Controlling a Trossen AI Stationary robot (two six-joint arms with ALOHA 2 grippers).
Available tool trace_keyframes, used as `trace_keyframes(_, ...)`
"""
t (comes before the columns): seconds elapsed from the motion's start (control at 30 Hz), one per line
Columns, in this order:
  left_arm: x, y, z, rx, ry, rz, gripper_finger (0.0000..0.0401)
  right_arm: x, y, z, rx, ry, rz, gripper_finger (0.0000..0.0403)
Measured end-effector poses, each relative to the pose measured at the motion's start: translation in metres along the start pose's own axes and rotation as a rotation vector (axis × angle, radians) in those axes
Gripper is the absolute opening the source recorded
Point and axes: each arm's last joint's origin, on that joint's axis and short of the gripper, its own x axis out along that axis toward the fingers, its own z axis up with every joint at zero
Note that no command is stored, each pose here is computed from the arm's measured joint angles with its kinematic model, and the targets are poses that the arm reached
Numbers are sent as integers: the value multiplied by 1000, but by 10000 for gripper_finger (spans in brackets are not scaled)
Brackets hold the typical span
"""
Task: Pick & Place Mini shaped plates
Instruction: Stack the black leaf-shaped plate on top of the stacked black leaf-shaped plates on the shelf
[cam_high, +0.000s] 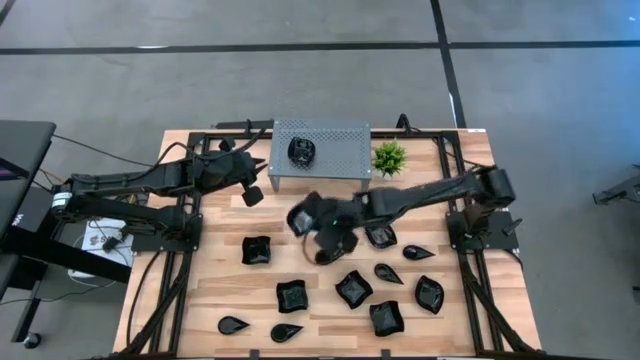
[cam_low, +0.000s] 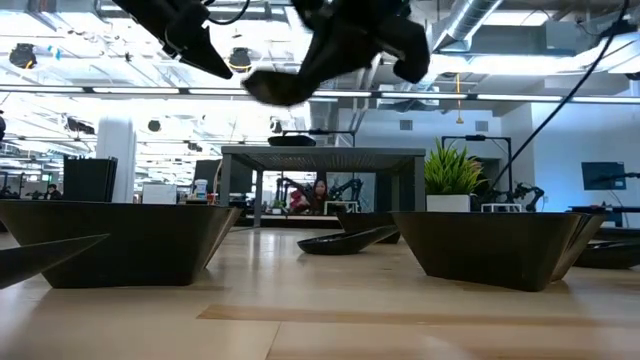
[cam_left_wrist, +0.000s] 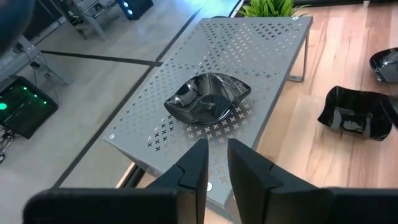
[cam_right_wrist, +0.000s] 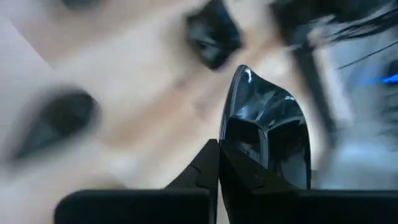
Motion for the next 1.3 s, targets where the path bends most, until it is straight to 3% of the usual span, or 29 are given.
trace_keyframes(0.23, 0, 0, 0, 1, 0, 0, 63, -19, -43, -60, -267, 127, -98, 1)
trace_keyframes(0.37, 0, 0, 0, 3, 0, 0, 63, -7, -61, -99, -304, 208, -129, 1)
trace_keyframes(0.5, 0, 0, 0, 3, 0, 0, 63, 7, -73, -122, -297, 242, -184, 1)
trace_keyframes(0.93, 0, 0, 0, 2, 1, 2, 63, 9, -80, -138, -271, 191, -197, 13)
trace_keyframes(1.3, 0, 0, 0, -1, 1, 2, 63, 8, -82, -148, -118, 196, -212, 56)
